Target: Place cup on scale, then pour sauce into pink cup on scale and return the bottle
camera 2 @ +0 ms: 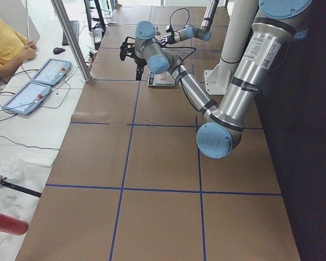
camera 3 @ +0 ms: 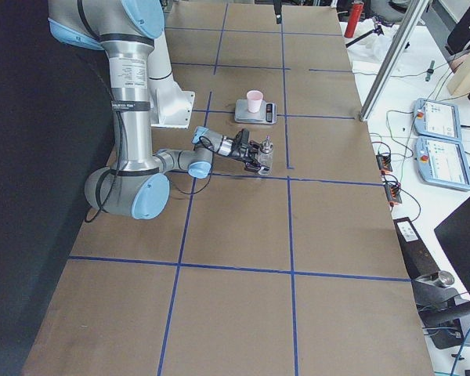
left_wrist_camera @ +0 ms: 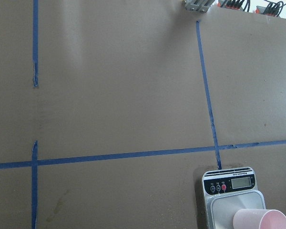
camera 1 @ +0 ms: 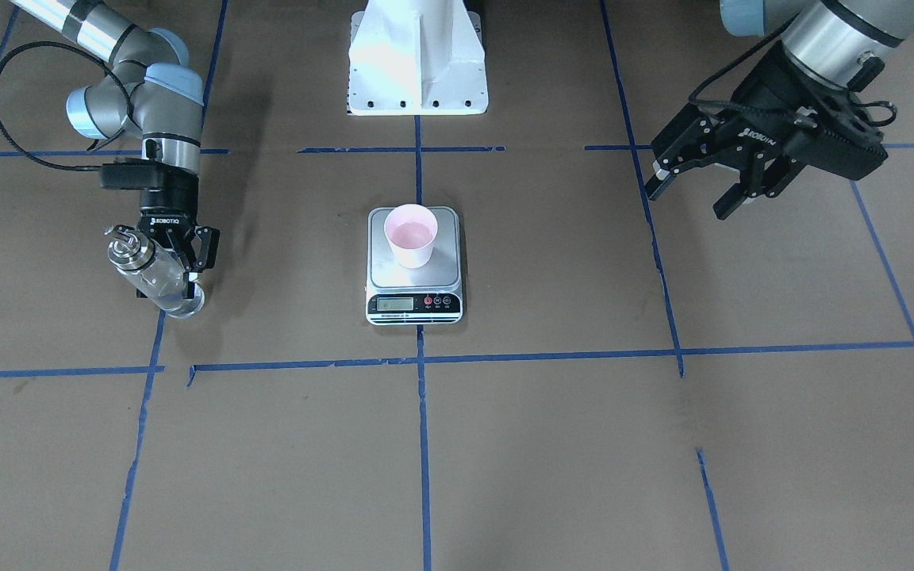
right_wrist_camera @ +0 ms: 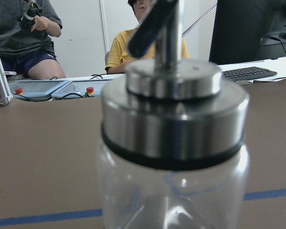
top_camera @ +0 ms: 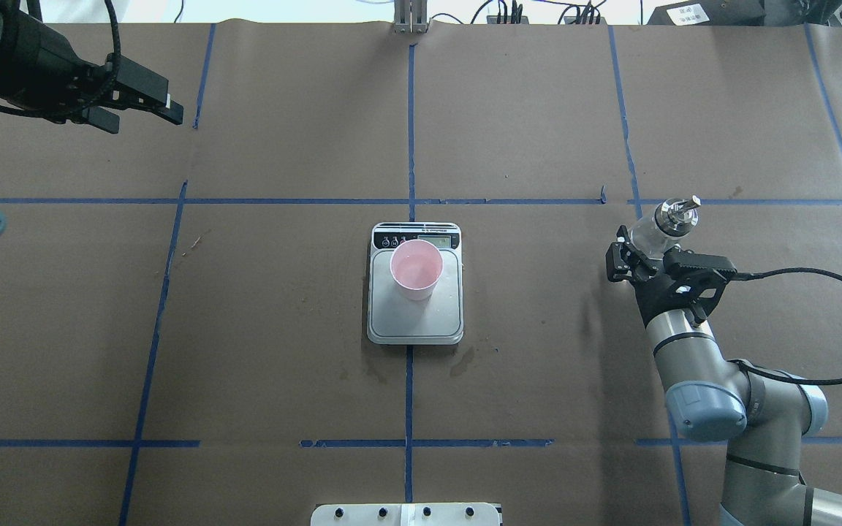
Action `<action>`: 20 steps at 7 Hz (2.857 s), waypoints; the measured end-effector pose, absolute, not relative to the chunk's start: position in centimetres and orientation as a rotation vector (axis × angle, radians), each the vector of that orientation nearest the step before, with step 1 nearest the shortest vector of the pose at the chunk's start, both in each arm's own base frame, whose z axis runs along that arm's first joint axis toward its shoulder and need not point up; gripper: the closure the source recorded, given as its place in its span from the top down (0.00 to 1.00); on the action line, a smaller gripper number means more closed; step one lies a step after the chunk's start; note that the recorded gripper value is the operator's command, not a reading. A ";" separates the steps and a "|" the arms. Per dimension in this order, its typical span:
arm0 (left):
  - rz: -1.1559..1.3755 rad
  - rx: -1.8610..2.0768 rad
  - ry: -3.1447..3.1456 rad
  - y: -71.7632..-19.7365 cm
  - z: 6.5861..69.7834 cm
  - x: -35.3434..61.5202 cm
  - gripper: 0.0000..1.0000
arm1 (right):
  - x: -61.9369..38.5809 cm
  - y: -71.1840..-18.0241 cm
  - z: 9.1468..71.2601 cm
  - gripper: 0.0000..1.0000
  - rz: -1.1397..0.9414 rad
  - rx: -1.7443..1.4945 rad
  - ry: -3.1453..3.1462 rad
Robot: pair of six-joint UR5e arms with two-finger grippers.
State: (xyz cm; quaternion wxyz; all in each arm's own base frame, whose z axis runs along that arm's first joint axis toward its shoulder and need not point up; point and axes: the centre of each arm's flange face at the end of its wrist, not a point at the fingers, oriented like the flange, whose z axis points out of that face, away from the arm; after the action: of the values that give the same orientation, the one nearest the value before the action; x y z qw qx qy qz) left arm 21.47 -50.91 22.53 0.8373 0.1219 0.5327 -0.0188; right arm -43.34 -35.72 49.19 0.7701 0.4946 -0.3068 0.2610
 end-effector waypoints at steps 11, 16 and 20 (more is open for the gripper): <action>-0.040 0.257 1.127 -50.9 22.6 21.5 0.99 | -39.1 -29.1 48.0 1.00 0.459 1.026 -0.712; -0.011 0.248 1.086 -50.8 25.9 21.1 0.99 | -27.9 -24.2 55.9 1.00 0.214 0.861 -0.721; 0.098 0.304 0.985 -51.5 32.3 17.5 0.99 | -22.3 -28.4 60.4 1.00 0.052 0.722 -0.704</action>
State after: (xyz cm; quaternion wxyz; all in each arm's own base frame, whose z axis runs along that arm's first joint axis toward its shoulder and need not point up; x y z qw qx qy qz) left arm 17.48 -51.51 32.34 0.8689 0.1451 0.4710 0.0467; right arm -22.33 -28.37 60.41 0.8753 0.3458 -0.3372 0.0248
